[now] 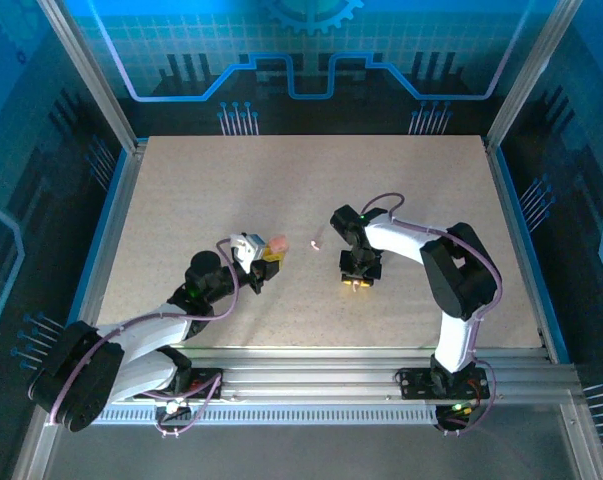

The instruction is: Insert the wireless bluetooth earbuds into the charging case

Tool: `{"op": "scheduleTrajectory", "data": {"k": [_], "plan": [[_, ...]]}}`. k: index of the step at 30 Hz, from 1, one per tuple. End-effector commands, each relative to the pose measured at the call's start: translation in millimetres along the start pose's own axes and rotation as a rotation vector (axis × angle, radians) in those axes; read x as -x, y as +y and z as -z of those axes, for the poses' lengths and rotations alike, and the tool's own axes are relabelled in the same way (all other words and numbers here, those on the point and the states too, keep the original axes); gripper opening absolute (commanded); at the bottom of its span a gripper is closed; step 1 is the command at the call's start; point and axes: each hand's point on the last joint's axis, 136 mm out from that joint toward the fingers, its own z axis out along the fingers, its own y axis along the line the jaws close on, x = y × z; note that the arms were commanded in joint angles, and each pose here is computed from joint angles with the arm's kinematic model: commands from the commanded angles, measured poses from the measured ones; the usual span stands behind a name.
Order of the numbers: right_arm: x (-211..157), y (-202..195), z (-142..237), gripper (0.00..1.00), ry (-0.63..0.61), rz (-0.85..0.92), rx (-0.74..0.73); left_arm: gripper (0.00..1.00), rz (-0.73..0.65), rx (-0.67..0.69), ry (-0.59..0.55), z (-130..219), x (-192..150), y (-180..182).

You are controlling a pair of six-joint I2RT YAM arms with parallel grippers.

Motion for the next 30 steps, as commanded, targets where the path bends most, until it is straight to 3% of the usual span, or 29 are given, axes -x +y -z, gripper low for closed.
{"op": "scheduleTrajectory", "data": {"k": [1,18,30], "plan": [[4,-6,-6,0.31,0.010,-0.020,-0.016,0.19,-0.034,-0.005,-0.038,-3,19,-1],[8,-11,-5,0.20,-0.020,-0.022,-0.014,0.19,-0.014,-0.033,-0.017,-9,14,-3],[18,-12,35,0.19,-0.217,-0.069,0.091,0.18,0.003,-0.053,0.008,-20,-4,-2]]}}
